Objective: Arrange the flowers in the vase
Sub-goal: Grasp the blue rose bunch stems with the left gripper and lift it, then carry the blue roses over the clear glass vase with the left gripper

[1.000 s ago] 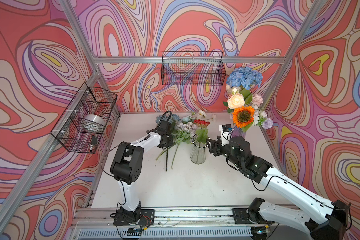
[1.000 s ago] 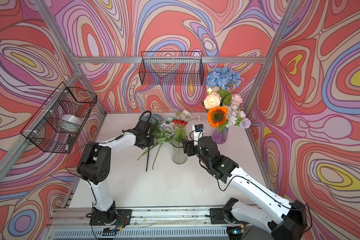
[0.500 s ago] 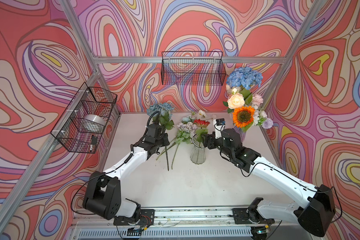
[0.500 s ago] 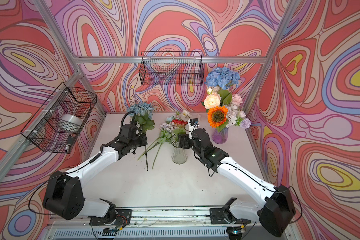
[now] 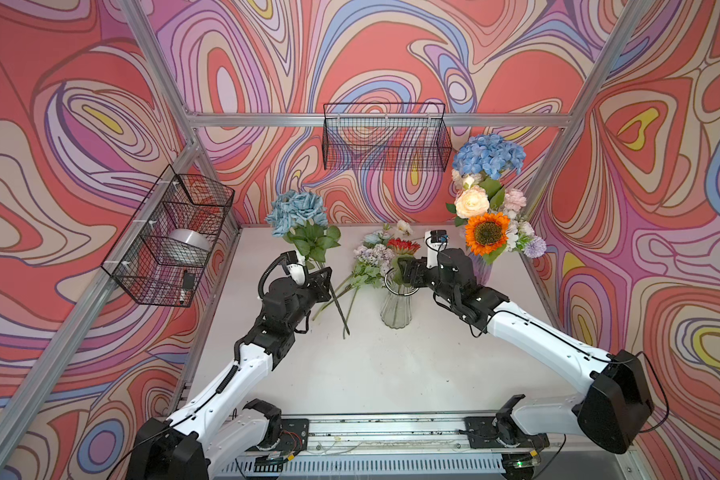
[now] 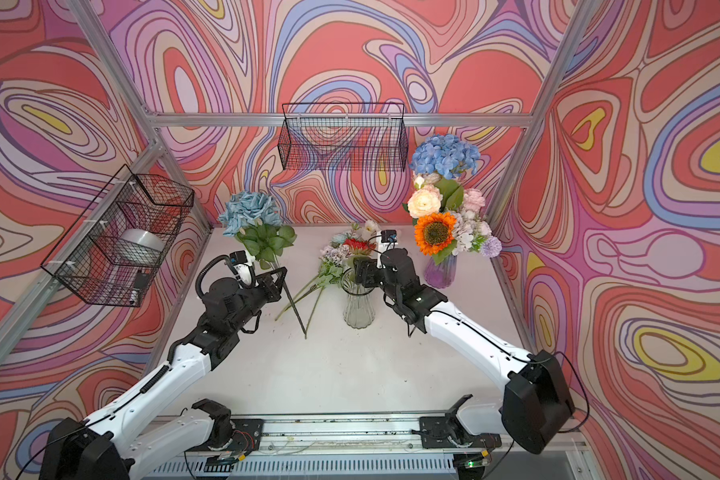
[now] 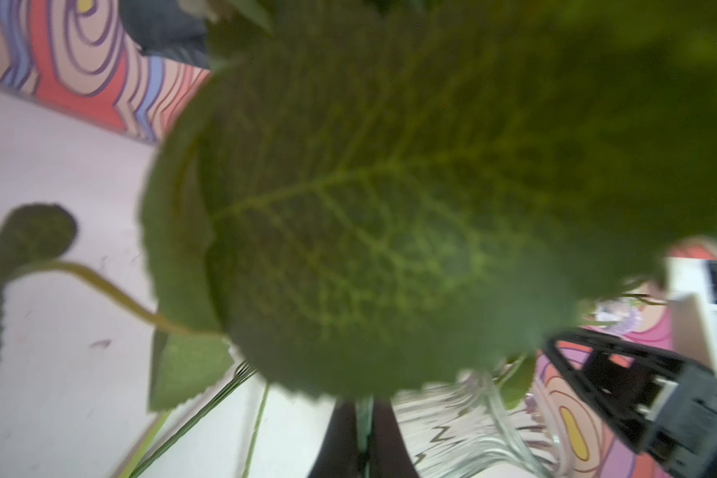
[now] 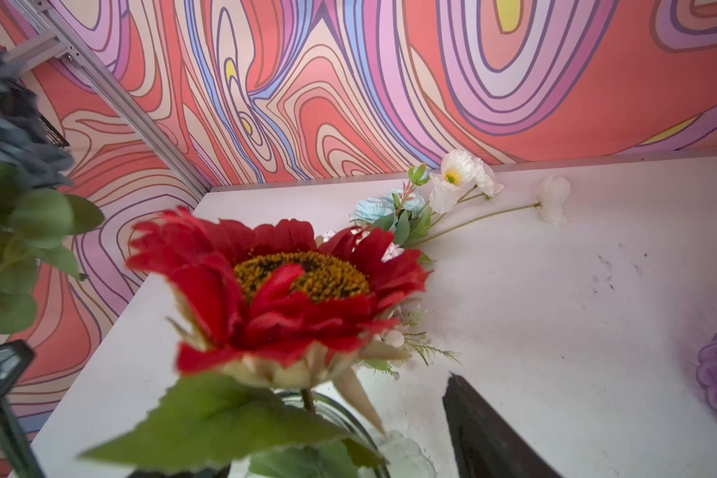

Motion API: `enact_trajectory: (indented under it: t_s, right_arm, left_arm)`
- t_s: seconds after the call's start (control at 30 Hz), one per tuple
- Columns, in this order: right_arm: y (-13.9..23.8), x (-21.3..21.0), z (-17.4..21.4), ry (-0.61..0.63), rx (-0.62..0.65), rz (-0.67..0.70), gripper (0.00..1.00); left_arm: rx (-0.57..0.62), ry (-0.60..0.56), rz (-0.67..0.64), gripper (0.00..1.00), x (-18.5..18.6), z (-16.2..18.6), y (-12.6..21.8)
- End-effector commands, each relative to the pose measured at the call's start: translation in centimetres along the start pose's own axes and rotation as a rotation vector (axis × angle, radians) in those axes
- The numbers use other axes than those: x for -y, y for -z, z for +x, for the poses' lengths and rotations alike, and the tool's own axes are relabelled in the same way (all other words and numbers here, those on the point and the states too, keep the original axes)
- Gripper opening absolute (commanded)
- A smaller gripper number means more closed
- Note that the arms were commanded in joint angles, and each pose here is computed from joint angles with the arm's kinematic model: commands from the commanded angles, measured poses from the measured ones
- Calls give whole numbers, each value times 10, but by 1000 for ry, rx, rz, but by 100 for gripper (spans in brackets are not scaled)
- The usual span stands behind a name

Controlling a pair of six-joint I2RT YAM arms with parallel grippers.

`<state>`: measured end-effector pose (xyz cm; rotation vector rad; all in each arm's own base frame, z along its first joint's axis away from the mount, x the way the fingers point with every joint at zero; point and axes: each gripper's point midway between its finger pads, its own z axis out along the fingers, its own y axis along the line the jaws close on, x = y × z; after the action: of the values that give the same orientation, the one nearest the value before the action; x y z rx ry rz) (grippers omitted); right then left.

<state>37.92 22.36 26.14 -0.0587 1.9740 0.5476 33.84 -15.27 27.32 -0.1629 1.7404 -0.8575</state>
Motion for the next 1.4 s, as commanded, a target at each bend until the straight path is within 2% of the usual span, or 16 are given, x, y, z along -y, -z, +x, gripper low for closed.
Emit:
enact_trajectory:
  t_s: [0.0,0.3,0.57,0.73,1.1,1.37]
  right_arm:
    - [-3,2,-3,-44,22,-14,79]
    - [0,14,0,-83,36,10,78]
    - [6,17,3,-108,48,8,77]
    - [9,17,-2,-119,72,8,77]
    - [15,23,-2,-120,88,33,77]
    - [16,27,1,-112,79,51,77]
  left_arm:
    - [133,-26,219,0,57,-38,13]
    - [233,-59,451,0,129,-79,24]
    - [339,-76,580,0,166,-101,11]
    - [374,-111,574,0,169,-99,-6]
    - [397,-295,499,0,187,-64,-28]
    - [368,-253,498,0,200,-71,-33]
